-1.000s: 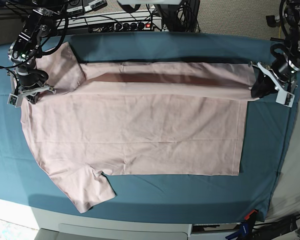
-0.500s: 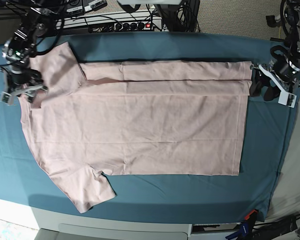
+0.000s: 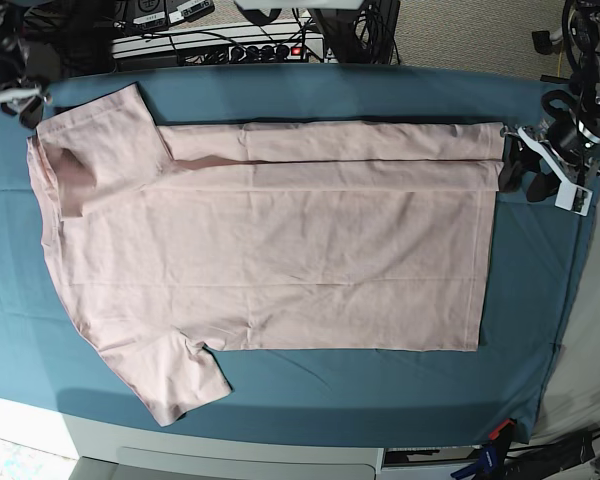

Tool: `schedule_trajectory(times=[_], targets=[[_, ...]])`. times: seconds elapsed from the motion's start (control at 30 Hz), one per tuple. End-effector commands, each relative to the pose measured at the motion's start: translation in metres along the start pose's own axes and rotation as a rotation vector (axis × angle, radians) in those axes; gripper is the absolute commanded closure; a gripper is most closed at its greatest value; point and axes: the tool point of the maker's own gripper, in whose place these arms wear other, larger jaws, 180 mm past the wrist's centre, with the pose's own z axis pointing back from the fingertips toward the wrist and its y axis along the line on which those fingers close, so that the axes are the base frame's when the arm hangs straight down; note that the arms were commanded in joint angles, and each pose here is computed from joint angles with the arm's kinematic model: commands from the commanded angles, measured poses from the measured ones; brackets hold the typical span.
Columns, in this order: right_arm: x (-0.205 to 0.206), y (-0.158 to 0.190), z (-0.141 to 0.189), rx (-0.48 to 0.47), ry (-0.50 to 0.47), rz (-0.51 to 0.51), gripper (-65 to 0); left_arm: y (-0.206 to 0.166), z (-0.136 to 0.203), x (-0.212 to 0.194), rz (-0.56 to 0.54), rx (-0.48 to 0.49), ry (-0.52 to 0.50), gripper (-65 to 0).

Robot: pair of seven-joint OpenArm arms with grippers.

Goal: Fold the T-shirt properly
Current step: 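Fold the grasped side strip over onto the shirt body with both grippers, then release the folded strip and raise the right gripper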

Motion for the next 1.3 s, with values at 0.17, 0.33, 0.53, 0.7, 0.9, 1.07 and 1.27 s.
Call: schedule_trajectory(times=[0.17,0.33,0.53,0.7,0.9,1.07,1.27], targets=[[-0.042,-0.011,-0.02,0.109,0.08,-0.192,-30.3,0.001,0.003,0.013,-0.022,-0.003,-0.037,-33.1],[-0.068,-0.005,-0.041,0.211,0.107,-0.37,-30.3,0.001,0.003,0.014,-0.023,-0.003,-0.039,-33.1],[-0.059,0.02,-0.041,0.364,0.081,-0.388,-30.3,0.001,0.003,0.013,-0.024,-0.002,-0.032,-33.1],[-0.057,0.018,-0.026,0.337,0.104,-0.276,-30.3,0.002,0.003,0.01,-0.027,0.002,-0.017,-33.1],[-0.062,0.004,0.001,0.265,0.123,-0.193,-30.3,0.003,0.003,0.009,-0.032,0.007,-0.013,-33.0],[-0.051,-0.007,0.011,0.251,0.054,-0.241,-30.3,0.003,0.003,0.009,-0.032,0.006,-0.015,-33.1],[-0.038,0.0,0.003,0.277,0.002,-0.257,-30.3,0.003,0.003,0.01,-0.032,0.006,-0.016,-33.0]])
